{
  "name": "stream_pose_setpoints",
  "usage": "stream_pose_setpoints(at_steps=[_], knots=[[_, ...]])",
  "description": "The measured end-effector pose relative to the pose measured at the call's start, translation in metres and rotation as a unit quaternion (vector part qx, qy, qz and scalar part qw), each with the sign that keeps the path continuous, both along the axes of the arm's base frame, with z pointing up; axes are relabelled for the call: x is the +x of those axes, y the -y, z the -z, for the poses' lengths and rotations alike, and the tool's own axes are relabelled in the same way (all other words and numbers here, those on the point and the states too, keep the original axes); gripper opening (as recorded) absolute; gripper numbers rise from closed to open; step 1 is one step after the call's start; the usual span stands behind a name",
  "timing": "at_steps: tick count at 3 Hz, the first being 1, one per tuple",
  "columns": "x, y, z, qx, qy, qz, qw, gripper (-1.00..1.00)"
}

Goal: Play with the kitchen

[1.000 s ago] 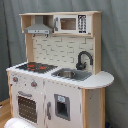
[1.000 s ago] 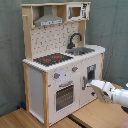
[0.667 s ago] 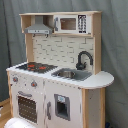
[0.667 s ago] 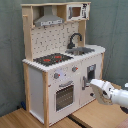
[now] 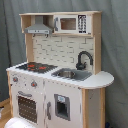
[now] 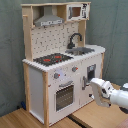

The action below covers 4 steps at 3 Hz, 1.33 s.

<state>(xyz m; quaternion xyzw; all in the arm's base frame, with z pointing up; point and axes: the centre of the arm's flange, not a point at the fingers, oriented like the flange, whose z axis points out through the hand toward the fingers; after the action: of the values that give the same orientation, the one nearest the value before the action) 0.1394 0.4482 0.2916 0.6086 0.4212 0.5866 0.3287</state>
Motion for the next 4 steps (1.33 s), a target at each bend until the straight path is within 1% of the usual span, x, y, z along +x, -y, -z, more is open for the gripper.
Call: stream_pose_setpoints(at_steps=[1,2,3,4], knots=[[0.021,0.023,0.015,0.024,-0.004,0.033,0.9992,1.0],[0.046,0.036,0.029,0.045,-0.01,0.052,0.9976,1.0],[0.071,0.047,0.033,0.057,-0.014,0.062,0.9964,1.0],[0.097,0.056,0.033,0.076,-0.017,0.066,0.9948,1.0]])
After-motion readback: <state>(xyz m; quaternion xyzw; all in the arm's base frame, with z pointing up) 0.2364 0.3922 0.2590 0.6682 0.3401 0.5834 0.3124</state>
